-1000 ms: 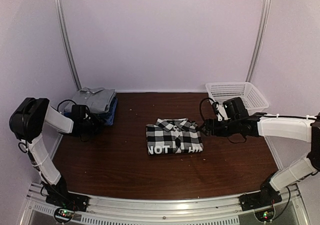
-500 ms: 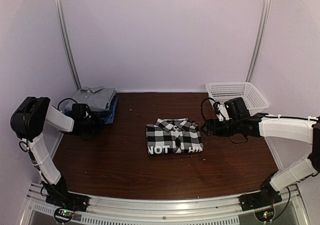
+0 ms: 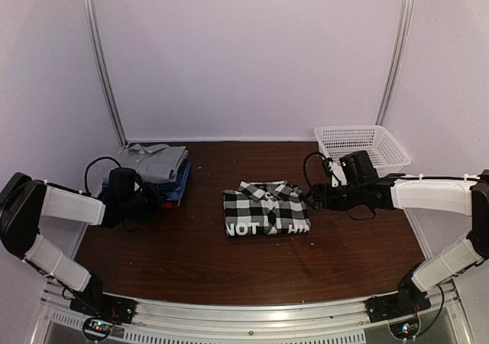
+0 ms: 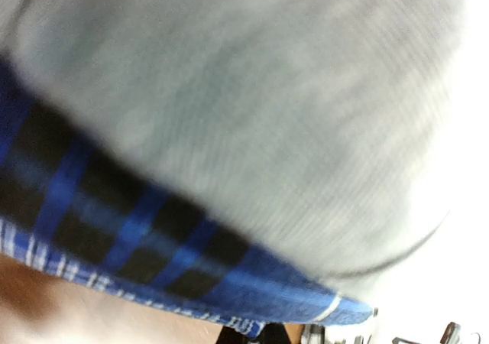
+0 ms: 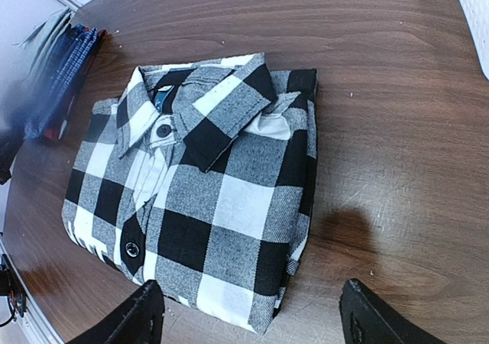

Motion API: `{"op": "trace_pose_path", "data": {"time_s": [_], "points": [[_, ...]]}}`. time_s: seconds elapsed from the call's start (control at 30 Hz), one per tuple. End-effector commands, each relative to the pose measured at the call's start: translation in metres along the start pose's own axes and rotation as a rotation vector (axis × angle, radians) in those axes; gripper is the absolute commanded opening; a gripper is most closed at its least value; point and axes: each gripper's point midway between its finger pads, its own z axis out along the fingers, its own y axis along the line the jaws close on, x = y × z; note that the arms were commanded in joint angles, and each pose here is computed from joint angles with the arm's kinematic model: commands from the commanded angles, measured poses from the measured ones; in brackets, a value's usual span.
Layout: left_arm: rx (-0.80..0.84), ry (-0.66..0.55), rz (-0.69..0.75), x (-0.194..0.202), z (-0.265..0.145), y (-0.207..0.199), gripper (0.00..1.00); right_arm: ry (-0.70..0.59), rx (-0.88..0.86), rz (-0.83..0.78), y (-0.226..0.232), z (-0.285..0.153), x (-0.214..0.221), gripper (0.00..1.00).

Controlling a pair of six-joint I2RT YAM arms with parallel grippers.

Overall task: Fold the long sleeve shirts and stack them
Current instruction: Move the square-folded shirt to the center of the board.

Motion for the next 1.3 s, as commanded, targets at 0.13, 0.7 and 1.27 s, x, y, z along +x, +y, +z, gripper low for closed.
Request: {"op": "trace_pose_path", "data": {"time_s": [0.13,0.7,1.27], "points": [[0.038,0.033,0.003,0.057,-0.016,-0.026,0.0,0.01,-0.017,-0.005,-0.002,0.004,0.008,0.81],[0.003,0.173,0.084,0.147,-0.011,-0.028,0.0,0.033,-0.02,0.0,-0.004,0.008,0.015,0.81],[-0.012,0.271,0.244,0.182,-0.022,-0.042,0.01,0.042,-0.016,-0.007,-0.002,0.013,0.01,0.81]]}}
